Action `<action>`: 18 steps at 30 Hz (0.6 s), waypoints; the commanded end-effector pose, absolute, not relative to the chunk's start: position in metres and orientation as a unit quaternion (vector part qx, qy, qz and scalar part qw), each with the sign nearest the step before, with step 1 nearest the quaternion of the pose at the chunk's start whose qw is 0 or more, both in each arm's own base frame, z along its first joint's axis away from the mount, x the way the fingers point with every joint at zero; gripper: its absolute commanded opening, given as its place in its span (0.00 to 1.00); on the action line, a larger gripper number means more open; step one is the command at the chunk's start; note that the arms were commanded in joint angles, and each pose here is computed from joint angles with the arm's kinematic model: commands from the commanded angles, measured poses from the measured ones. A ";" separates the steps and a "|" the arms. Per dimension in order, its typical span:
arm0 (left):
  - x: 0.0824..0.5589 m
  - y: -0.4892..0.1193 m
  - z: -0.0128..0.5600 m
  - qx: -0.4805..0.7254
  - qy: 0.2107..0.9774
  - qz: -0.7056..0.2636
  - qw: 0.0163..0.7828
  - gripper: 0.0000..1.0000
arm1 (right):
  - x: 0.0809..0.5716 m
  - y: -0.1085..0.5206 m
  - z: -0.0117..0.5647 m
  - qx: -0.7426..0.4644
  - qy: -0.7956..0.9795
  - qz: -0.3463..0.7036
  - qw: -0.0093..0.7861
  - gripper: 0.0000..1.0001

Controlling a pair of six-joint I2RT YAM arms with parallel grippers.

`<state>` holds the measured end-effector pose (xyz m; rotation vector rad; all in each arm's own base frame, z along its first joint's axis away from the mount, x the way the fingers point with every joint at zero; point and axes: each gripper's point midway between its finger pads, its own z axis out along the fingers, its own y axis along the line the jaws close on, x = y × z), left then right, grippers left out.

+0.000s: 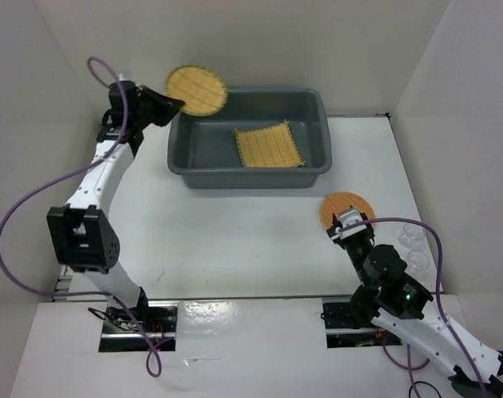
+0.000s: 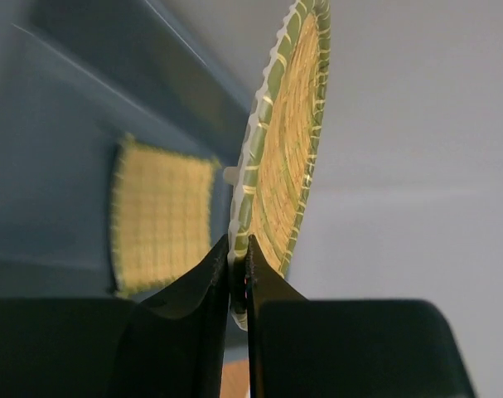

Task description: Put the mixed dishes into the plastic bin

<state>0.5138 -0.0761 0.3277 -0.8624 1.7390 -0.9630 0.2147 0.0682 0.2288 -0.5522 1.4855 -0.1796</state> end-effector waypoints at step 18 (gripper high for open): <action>0.598 -0.282 0.188 -0.163 0.823 -0.503 0.207 0.00 | 0.214 0.069 0.234 -0.239 0.657 -0.074 0.711 0.54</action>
